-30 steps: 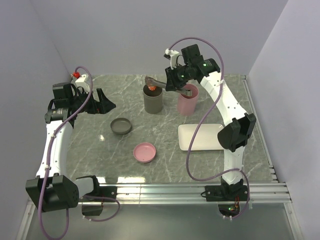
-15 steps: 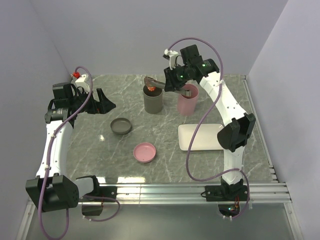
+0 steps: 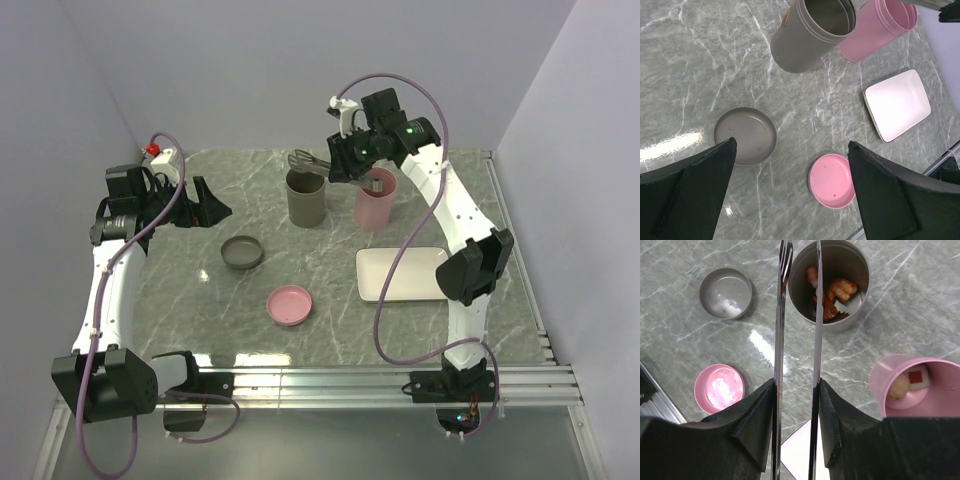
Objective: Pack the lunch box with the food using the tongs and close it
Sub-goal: Place the fake food in the packing box, then place the clamp at the center of the board.
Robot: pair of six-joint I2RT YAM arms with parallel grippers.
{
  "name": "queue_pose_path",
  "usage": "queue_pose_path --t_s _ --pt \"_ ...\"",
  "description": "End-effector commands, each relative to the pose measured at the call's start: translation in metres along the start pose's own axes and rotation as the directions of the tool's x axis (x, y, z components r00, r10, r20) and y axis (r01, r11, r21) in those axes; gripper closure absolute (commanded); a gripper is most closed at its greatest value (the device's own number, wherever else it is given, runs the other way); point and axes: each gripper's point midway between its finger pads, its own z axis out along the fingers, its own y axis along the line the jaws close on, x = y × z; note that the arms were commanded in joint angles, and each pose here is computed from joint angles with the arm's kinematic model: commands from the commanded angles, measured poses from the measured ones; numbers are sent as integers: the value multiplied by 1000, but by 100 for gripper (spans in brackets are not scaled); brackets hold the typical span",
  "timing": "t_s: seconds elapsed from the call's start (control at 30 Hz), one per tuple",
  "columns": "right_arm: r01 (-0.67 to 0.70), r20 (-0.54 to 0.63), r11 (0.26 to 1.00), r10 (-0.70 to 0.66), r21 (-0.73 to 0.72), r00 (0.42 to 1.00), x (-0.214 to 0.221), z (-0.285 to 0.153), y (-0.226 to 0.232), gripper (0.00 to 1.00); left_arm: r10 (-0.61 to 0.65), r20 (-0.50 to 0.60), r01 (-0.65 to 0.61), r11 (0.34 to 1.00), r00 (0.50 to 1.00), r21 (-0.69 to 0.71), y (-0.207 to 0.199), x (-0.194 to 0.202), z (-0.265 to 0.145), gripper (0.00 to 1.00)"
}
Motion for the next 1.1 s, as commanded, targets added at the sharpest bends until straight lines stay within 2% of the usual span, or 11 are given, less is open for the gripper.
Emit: queue_pose_path --t_s 0.0,0.13,0.23,0.33,0.43,0.47,0.53,0.57,0.63,0.8,1.07 --pt "75 150 996 -82 53 985 -39 -48 14 55 28 40 -29 1000 999 11 -9 -19 -6 1" --pt "67 188 992 -86 105 978 -42 -77 9 55 36 47 -36 999 998 9 -11 -21 -9 1" --pt "33 255 986 -75 165 964 -41 -124 1 54 46 47 -47 999 998 6 -13 -21 -12 0" --pt "-46 279 982 -8 184 960 -23 -150 -15 53 59 53 -59 998 997 3 -14 -23 -15 1" --pt "-136 333 960 48 245 942 4 -197 -31 53 64 58 -64 998 996 1 -15 -25 -16 1" --pt "-196 319 940 102 279 942 25 -201 -50 53 62 58 -63 998 996 3 -15 -25 -16 1" --pt "-234 360 922 114 308 926 41 -220 -52 53 58 60 -59 998 996 15 -17 -25 -15 1" --pt "-288 342 896 168 338 924 67 -217 -68 53 55 60 -56 998 997 17 -16 -24 -14 0" --pt "-314 349 862 175 398 921 86 -224 -79 53 47 58 -49 998 997 31 -17 -24 -12 1" --pt "-415 275 772 316 481 908 150 -212 -124 53 58 63 -60 998 996 28 -18 -25 -14 1" --pt "-418 183 733 383 536 905 191 -190 -190 54 85 70 -85 996 994 -1 -17 -20 -20 1"
